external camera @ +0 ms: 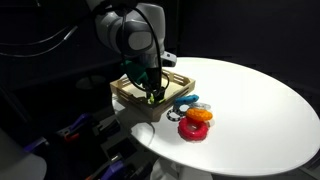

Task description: Remove the green donut plush toy and put it on top of the donut orange plush toy

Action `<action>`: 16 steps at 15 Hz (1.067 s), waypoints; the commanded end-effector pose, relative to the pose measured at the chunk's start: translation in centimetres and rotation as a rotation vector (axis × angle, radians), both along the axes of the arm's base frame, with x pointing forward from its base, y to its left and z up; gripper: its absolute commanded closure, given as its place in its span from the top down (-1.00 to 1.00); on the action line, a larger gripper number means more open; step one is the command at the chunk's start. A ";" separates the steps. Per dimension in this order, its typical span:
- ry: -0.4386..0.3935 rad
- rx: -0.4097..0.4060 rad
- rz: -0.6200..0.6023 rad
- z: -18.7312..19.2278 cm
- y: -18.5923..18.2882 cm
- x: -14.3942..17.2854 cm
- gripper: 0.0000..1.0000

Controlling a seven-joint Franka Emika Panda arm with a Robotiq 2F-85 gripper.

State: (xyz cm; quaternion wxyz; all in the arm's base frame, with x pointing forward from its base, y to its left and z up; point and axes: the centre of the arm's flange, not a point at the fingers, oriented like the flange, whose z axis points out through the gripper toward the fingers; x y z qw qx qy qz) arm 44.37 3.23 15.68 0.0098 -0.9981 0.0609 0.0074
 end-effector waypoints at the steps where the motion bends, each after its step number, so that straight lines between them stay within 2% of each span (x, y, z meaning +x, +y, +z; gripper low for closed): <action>1: -0.025 0.001 -0.018 2.0 0.2 0.6 -0.25; 8: -0.086 0.012 -0.014 6.0 0.3 2.1 -0.25; 9: -0.087 0.010 -0.015 6.2 0.2 2.2 0.65; 12: -0.089 0.005 -0.021 6.2 0.1 2.6 0.99; 16: -0.092 -0.001 -0.028 5.9 0.1 3.0 1.00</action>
